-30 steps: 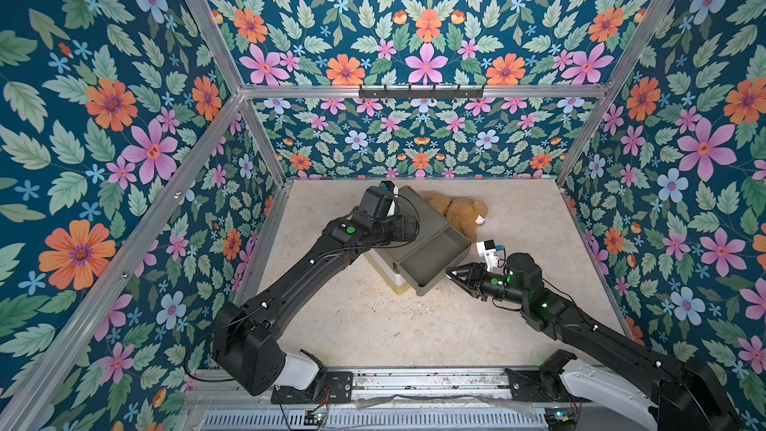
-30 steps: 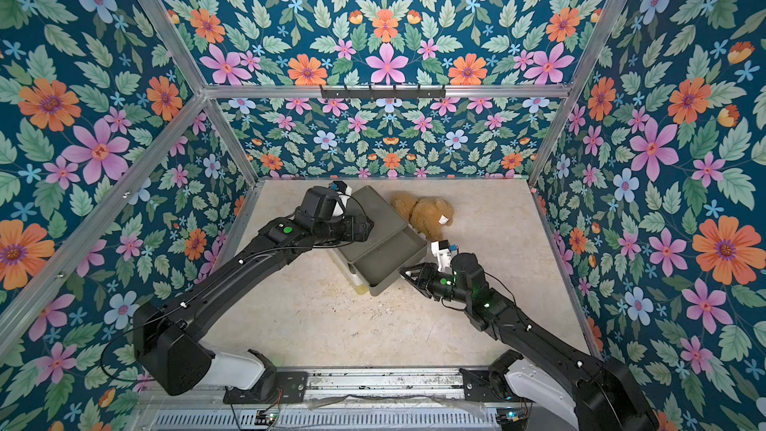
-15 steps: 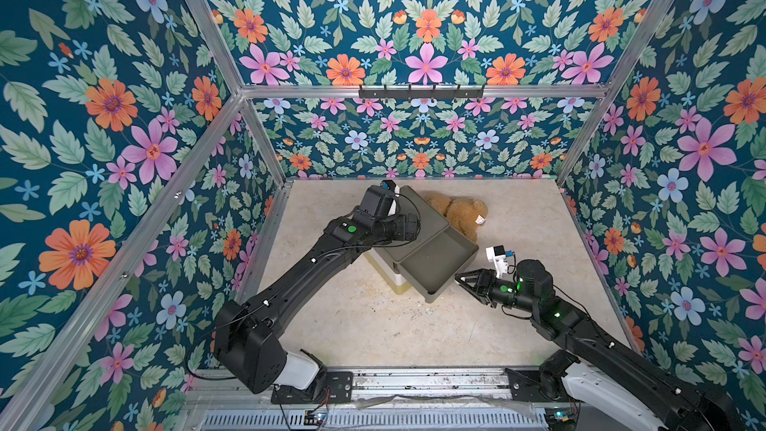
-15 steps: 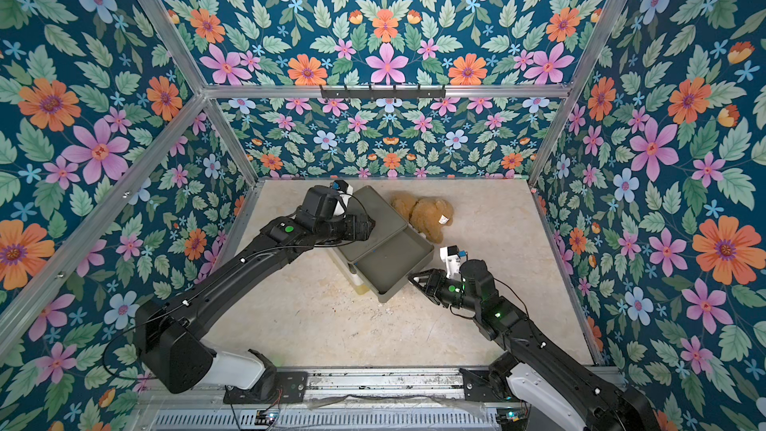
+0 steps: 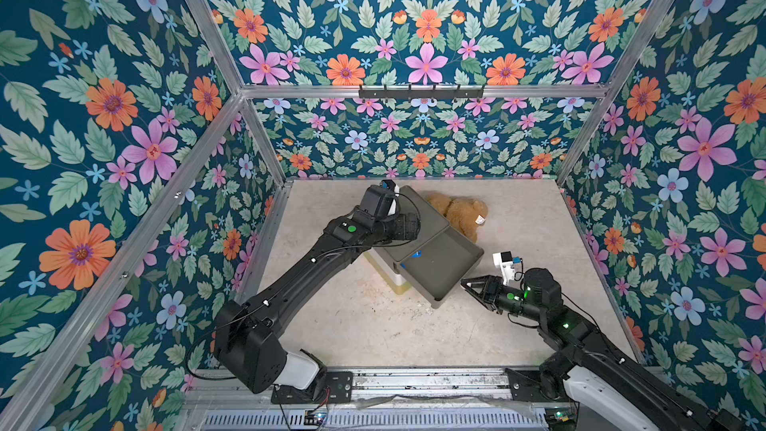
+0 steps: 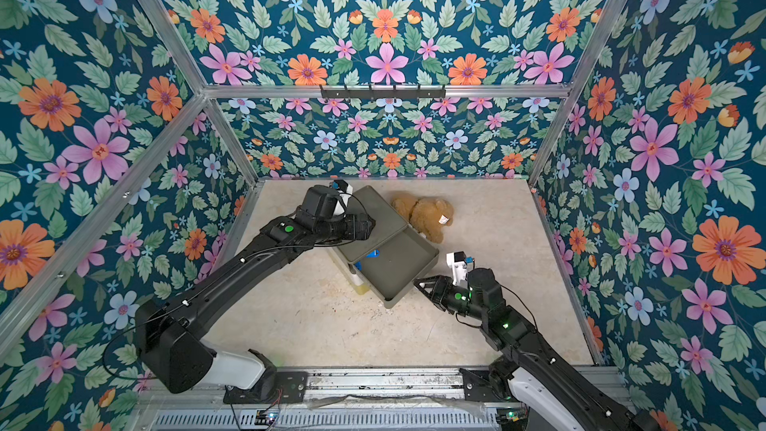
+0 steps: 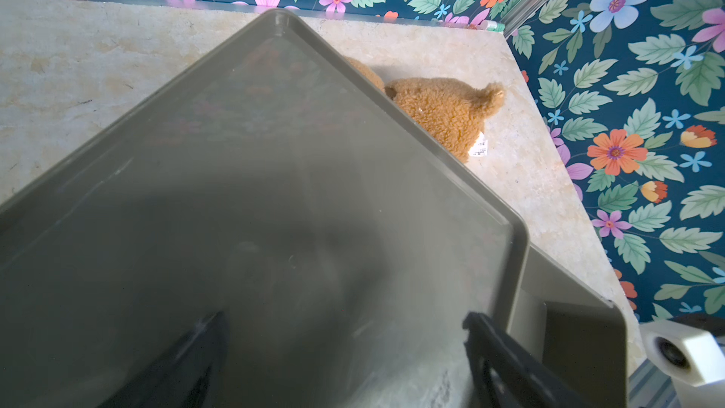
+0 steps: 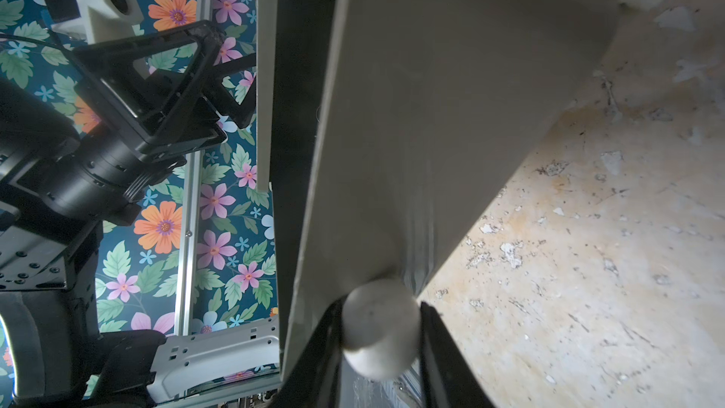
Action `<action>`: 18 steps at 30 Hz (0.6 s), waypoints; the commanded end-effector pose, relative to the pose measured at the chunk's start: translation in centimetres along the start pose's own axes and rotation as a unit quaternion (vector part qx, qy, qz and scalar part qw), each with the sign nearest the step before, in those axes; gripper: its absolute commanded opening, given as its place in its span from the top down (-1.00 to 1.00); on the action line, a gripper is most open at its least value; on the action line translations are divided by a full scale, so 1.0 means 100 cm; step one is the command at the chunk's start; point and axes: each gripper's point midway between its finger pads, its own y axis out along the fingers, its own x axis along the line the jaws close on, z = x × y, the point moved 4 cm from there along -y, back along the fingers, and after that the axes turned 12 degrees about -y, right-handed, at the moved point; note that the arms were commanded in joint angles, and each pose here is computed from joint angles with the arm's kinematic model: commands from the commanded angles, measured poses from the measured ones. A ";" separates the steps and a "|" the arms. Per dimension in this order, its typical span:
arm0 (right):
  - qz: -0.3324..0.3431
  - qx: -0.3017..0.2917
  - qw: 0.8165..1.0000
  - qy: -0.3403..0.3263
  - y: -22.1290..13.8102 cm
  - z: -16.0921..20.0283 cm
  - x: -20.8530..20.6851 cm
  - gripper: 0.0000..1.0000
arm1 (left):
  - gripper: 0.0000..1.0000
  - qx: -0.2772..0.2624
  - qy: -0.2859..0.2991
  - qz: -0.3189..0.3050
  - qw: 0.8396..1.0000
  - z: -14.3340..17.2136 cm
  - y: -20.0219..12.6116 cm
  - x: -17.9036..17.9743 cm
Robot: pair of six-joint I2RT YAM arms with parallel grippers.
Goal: Take the keys out of the drawer
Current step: Open the drawer in the storage box.
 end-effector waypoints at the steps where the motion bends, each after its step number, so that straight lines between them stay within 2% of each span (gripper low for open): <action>1: 0.073 0.031 0.996 0.034 -0.001 0.017 -0.032 0.54 | -0.98 0.051 -0.018 -0.011 0.998 0.020 -0.002 0.008; 11: 0.122 0.045 0.991 0.038 -0.008 0.029 -0.054 0.55 | -0.98 0.041 -0.023 0.020 0.999 0.016 -0.008 -0.003; 18: 0.133 0.044 0.989 0.039 -0.015 0.034 -0.060 0.55 | -0.99 0.042 -0.026 0.032 0.998 0.018 -0.010 -0.007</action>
